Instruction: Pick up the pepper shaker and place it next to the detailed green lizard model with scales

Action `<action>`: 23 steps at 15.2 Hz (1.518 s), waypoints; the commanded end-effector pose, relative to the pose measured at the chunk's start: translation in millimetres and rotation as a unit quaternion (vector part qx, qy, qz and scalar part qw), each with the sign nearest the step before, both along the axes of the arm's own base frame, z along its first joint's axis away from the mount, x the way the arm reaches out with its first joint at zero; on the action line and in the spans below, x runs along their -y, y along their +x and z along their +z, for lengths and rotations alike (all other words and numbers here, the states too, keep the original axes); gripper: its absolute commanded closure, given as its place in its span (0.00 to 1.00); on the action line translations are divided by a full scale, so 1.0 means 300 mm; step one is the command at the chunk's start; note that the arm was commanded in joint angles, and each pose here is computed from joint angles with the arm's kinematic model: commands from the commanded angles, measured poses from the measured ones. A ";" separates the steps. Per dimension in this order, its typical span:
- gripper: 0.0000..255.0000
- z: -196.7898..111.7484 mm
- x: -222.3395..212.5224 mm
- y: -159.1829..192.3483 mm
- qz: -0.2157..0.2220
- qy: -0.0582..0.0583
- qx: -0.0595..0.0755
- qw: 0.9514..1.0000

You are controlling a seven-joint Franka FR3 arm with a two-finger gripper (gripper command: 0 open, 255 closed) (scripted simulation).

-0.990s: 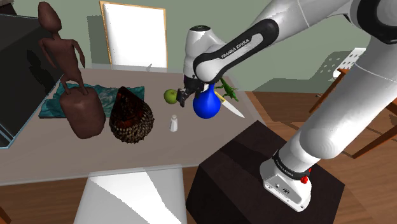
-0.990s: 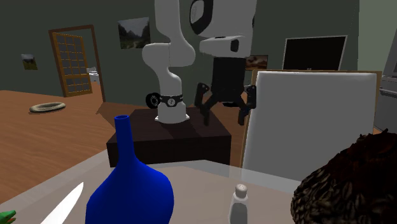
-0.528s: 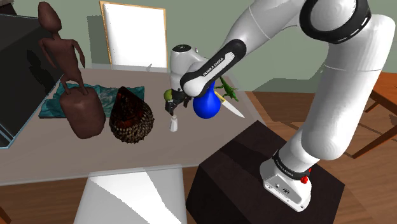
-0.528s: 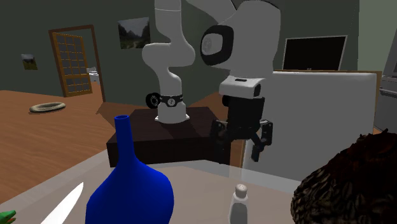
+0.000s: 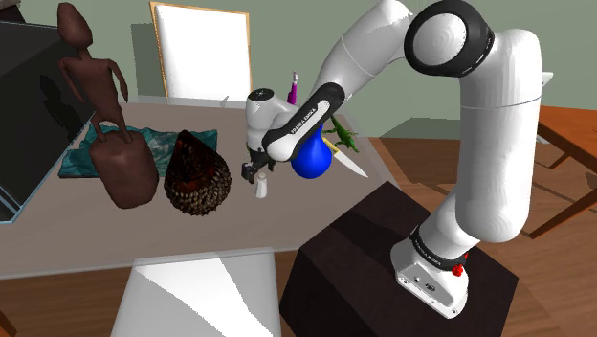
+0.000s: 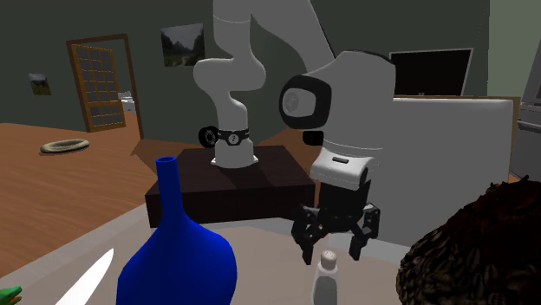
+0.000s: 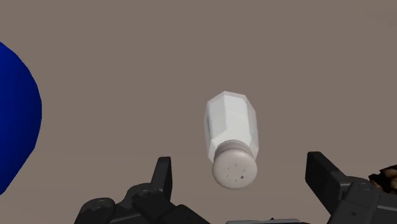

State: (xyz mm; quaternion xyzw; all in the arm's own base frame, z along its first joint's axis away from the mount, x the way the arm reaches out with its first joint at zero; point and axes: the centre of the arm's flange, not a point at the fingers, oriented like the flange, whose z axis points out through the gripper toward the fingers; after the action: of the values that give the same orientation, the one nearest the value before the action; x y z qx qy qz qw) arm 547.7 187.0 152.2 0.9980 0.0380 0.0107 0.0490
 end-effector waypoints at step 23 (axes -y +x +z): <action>1.00 -0.046 0.006 0.009 0.000 0.000 0.000 1.000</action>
State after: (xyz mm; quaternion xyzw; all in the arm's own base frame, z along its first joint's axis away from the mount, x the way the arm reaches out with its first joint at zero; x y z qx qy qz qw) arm 550.2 185.4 133.8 0.9980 0.0381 0.0109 0.0491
